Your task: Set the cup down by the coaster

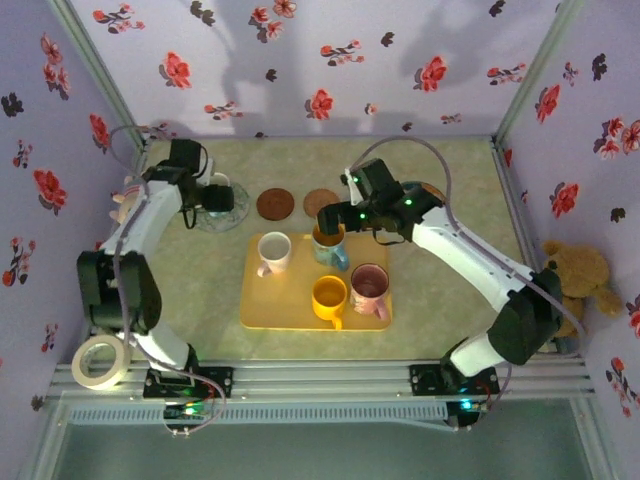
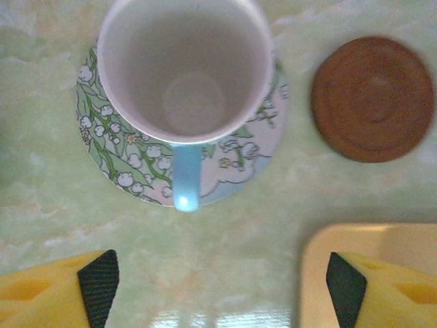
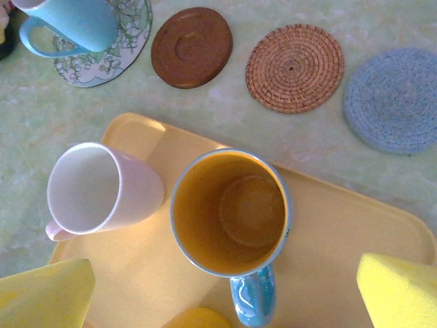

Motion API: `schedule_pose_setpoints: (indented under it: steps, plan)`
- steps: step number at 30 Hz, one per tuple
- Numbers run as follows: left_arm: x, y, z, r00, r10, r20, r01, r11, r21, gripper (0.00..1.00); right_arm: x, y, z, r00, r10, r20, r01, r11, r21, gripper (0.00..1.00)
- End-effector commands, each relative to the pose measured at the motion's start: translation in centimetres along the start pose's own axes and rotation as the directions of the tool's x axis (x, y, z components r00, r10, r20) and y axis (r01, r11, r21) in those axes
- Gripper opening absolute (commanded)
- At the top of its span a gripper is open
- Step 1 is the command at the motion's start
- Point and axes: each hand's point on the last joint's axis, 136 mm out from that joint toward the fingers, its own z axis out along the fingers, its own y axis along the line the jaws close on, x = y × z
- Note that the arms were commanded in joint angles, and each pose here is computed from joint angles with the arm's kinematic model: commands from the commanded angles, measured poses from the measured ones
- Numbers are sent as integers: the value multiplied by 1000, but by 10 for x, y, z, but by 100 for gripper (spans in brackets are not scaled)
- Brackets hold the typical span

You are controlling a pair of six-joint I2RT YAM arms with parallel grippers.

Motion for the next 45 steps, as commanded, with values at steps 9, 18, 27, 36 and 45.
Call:
schedule_pose_setpoints:
  steps: [9, 18, 27, 36, 45]
  plan:
    - [48, -67, -65, 993, 116, 6, -116, 978, 172, 89, 9, 8, -28, 998, -55, 12, 55, 997, -47, 100]
    - [80, -95, -86, 980, 197, 41, -201, 950, 237, 89, 20, 2, -25, 998, -59, -4, 59, 998, -29, 100]
    - [104, -120, -81, 960, 278, 30, -274, 916, 294, 87, 27, -6, -12, 1000, 22, 15, -22, 1000, -14, 100]
    - [139, -126, -68, 951, 309, -15, -289, 904, 316, 83, 37, 1, -12, 998, -8, 62, 14, 995, -97, 100]
    - [159, -126, -58, 957, 288, -43, -264, 920, 292, 80, 51, 2, -22, 991, -35, 130, 54, 987, -148, 100]
